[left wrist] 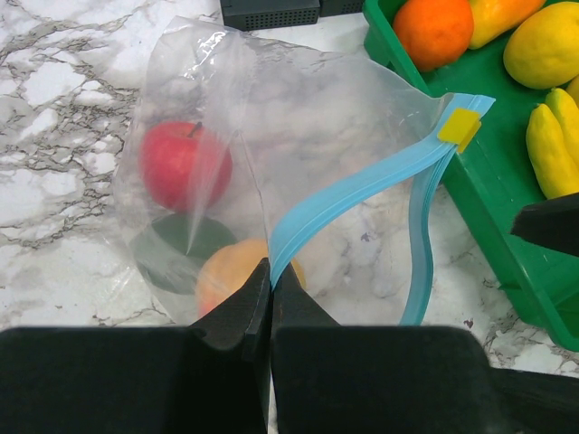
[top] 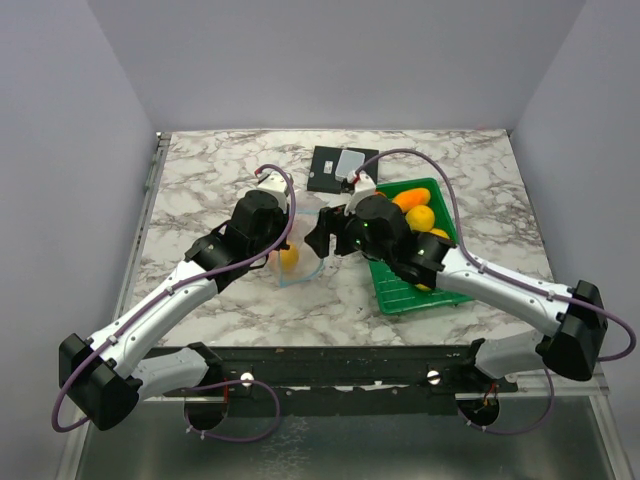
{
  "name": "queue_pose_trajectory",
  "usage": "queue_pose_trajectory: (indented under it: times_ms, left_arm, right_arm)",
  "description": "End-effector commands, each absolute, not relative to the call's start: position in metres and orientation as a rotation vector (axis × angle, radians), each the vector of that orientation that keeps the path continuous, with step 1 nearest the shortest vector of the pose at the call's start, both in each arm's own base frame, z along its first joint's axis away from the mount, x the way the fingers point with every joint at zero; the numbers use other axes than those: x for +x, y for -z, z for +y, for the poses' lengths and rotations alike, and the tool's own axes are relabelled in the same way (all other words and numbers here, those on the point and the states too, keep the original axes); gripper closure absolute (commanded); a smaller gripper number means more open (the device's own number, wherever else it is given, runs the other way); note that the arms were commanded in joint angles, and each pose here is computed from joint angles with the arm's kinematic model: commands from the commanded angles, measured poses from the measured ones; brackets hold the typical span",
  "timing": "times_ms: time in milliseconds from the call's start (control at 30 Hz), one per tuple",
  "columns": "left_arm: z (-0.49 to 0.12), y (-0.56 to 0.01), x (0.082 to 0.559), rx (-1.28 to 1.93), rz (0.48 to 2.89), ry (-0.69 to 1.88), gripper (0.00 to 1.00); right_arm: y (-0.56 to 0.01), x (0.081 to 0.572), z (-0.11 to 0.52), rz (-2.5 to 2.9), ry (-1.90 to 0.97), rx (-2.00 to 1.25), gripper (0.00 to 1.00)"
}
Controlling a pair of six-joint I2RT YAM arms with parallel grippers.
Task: Place the food in the zip-top bag and seal the zipper
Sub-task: Place the fake fruit in the zipper food storage bag, then adjust the zipper food storage bag at the center of the board.
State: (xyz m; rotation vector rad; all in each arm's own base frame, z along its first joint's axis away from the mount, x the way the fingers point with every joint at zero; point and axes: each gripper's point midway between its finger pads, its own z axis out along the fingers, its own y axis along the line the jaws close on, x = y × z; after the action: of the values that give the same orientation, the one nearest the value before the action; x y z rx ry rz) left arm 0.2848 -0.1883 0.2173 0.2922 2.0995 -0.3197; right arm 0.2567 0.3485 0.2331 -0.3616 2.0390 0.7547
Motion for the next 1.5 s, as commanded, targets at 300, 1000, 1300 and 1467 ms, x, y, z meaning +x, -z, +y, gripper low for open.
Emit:
queue_pose_trajectory:
  times_ms: [300, 1000, 1300, 1467]
  left_arm:
    - [-0.188, -0.221, 0.285, 0.285, 2.082, 0.320, 1.00]
    - [-0.189, -0.218, 0.286, 0.290, 2.090, 0.318, 1.00]
    - [-0.189, -0.218, 0.285, 0.291, 2.090, 0.320, 1.00]
    - [-0.189, -0.219, 0.285, 0.294, 2.088, 0.322, 1.00]
  right_arm:
    - [-0.269, 0.257, 0.281, 1.968, -0.557, -0.193, 0.19]
    - [-0.196, 0.227, 0.308, 2.171, -0.744, -0.199, 0.25]
    - [-0.179, 0.236, 0.342, 2.204, -0.817, -0.199, 0.32]
    - [-0.172, 0.246, 0.351, 2.212, -0.799, -0.164, 0.39]
